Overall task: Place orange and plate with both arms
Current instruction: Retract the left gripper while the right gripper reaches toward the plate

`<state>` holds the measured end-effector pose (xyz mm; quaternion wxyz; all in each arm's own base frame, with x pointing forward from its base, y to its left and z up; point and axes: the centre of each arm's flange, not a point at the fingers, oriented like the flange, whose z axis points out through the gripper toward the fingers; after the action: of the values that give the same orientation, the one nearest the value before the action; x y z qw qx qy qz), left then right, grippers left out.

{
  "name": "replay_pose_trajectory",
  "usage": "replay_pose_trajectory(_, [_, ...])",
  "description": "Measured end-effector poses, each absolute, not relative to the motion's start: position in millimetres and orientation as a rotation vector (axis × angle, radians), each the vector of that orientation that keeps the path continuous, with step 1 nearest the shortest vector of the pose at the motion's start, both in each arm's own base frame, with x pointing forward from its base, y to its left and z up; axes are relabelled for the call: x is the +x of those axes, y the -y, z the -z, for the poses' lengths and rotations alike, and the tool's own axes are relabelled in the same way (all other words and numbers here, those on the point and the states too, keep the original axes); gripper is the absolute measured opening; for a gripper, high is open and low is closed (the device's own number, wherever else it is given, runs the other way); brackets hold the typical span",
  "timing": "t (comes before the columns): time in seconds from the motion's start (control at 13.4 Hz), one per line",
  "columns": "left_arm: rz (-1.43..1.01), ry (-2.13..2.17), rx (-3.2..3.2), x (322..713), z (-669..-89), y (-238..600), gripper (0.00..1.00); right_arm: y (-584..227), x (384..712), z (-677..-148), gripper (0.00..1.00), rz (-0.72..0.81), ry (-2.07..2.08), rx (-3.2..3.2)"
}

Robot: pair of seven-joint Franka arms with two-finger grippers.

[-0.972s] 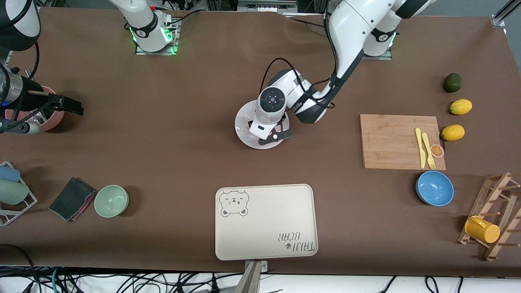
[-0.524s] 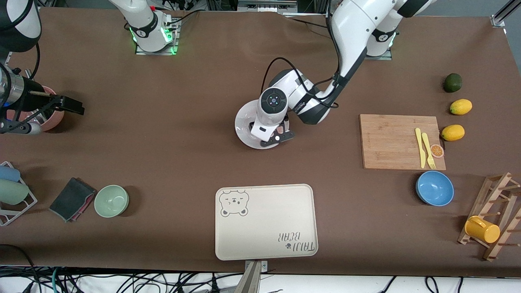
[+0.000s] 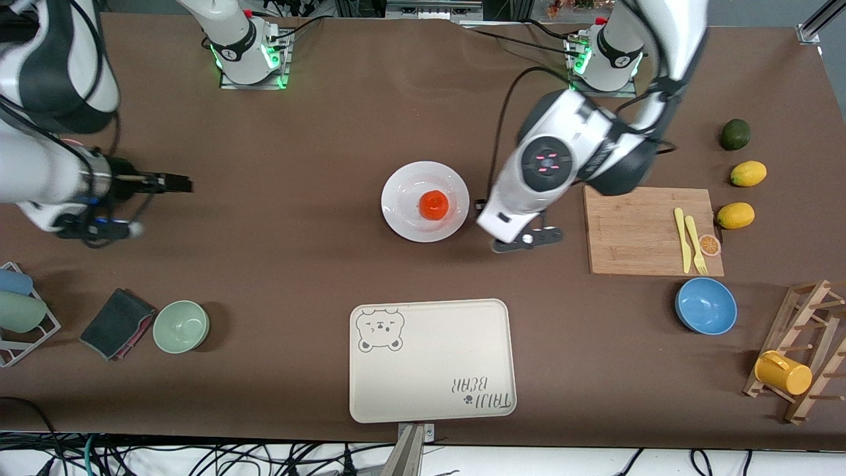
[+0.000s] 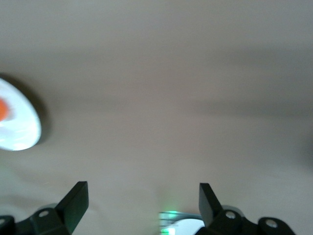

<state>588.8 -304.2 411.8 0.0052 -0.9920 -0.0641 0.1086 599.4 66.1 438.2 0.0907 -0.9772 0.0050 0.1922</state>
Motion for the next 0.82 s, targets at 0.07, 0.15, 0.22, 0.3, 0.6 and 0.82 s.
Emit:
replay_pose_trajectory(0.07, [-0.342, 0.138, -3.111, 593, -433, 276, 1.0, -78, 601, -418, 1.0, -0.59, -0.021, -2.856])
replay_pose_trajectory(0.15, [-0.339, 0.081, -3.114, 595, -455, 249, 1.0, -87, 601, -398, 1.0, -0.599, -0.034, -2.816])
replay_pose_trajectory(0.22, [-0.322, 0.038, -3.121, 595, -478, 225, 1.0, -98, 598, -379, 1.0, -0.598, -0.051, -2.777])
replay_pose_trajectory(0.3, [-0.293, 0.002, -3.13, 595, -501, 200, 1.0, -110, 593, -360, 1.0, -0.583, -0.071, -2.741])
replay_pose_trajectory(0.6, [-0.149, -0.169, -3.152, 594, -567, 81, 1.0, -168, 547, -308, 1.0, -0.436, -0.153, -2.658])
replay_pose_trajectory(0.82, [-0.125, -0.076, -3.167, 571, -583, 7, 1.0, -212, 484, -280, 1.0, -0.308, -0.22, -2.648])
